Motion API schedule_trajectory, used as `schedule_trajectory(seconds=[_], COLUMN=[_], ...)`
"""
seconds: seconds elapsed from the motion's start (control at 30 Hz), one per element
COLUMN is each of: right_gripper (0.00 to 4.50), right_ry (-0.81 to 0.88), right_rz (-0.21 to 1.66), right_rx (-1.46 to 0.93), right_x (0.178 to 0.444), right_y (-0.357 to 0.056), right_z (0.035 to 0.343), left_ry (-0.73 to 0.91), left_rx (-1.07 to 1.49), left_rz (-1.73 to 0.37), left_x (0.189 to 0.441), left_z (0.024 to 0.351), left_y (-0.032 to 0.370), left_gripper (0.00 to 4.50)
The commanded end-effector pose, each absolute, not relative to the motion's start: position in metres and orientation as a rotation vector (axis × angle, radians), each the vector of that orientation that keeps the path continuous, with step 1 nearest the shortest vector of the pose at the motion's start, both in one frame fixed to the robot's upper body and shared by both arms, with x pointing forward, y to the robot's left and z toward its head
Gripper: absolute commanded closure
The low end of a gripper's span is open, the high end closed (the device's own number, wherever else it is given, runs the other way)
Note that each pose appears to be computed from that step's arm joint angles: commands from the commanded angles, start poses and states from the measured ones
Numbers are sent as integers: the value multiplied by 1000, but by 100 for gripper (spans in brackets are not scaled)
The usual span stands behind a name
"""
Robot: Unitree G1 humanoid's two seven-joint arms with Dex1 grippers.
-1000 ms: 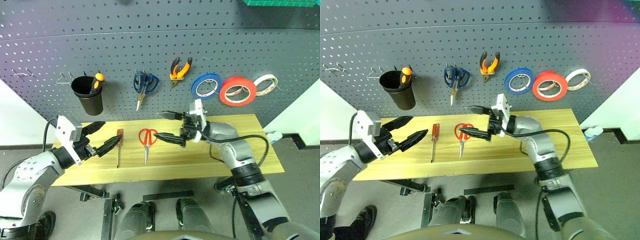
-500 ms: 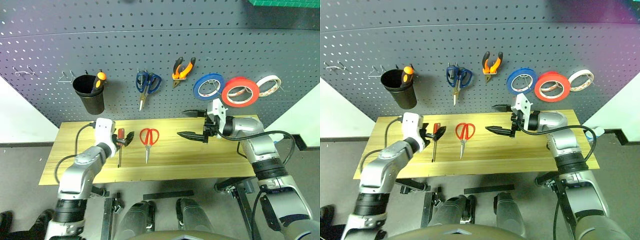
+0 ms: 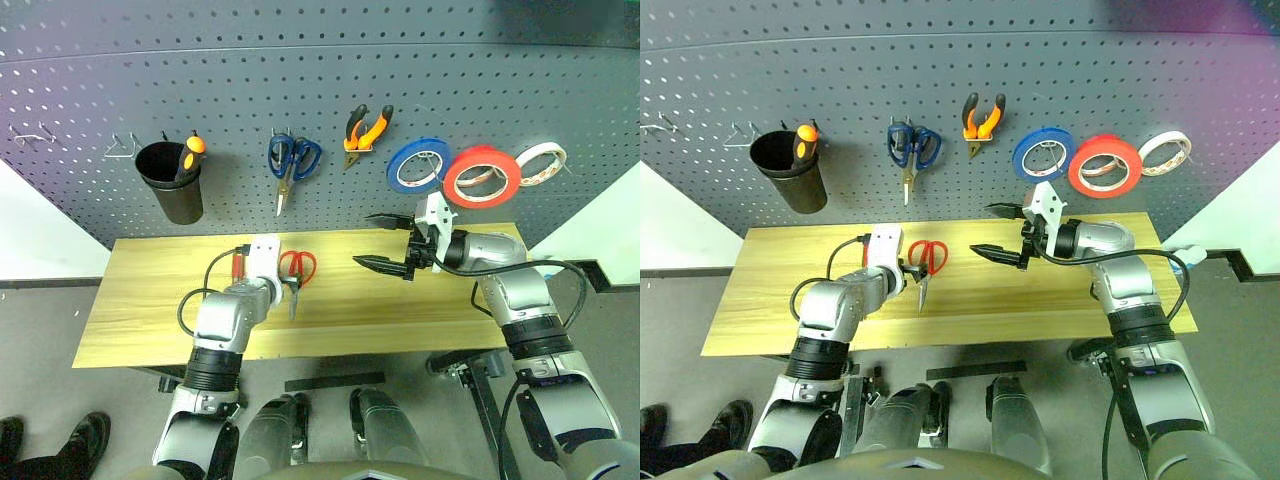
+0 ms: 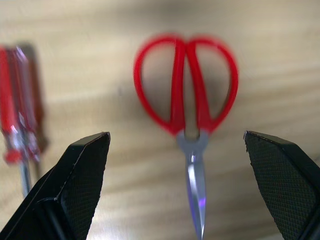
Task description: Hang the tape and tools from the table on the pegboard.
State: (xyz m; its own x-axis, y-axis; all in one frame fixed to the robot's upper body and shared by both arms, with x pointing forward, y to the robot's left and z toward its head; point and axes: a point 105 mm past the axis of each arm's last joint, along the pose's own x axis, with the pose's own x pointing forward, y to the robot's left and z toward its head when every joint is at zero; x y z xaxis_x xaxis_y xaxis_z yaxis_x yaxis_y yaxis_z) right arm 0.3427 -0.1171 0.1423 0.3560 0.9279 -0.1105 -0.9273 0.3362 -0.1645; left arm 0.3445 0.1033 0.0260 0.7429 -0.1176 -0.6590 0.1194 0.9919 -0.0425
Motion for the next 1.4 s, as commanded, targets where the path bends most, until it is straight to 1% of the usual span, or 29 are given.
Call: schedule_trajectory(seconds=[0.03,0.2,0.63,0.87,1.03,1.13,1.17,1.4], right_gripper=[3,3,3,3,3,0,0,0], right_ry=[-57,-67,-75,-82,-87,-95,-98,-104], right_rz=[1196,1185,1132,1121,1093,1087,1086,1068], right_rx=[-235,-232,-231,-235,-241,-242,-243,-235], right_x=[341,339,337,334,338,338,338,341], right_y=[-120,-118,-125,-126,-129,-129,-129,-132], right_z=[158,160,163,167,170,172,173,177], left_ry=[724,785,786,805,814,832,839,859], left_rx=[63,64,144,145,151,119,115,108], left_rz=[-123,-142,-142,-164,-171,-165,-160,-148], left_x=[350,349,360,359,360,358,357,354], left_z=[31,22,18,13,9,7,6,3], left_y=[104,101,100,96,94,93,94,94], left_gripper=[0,0,0,0,0,57,84,321])
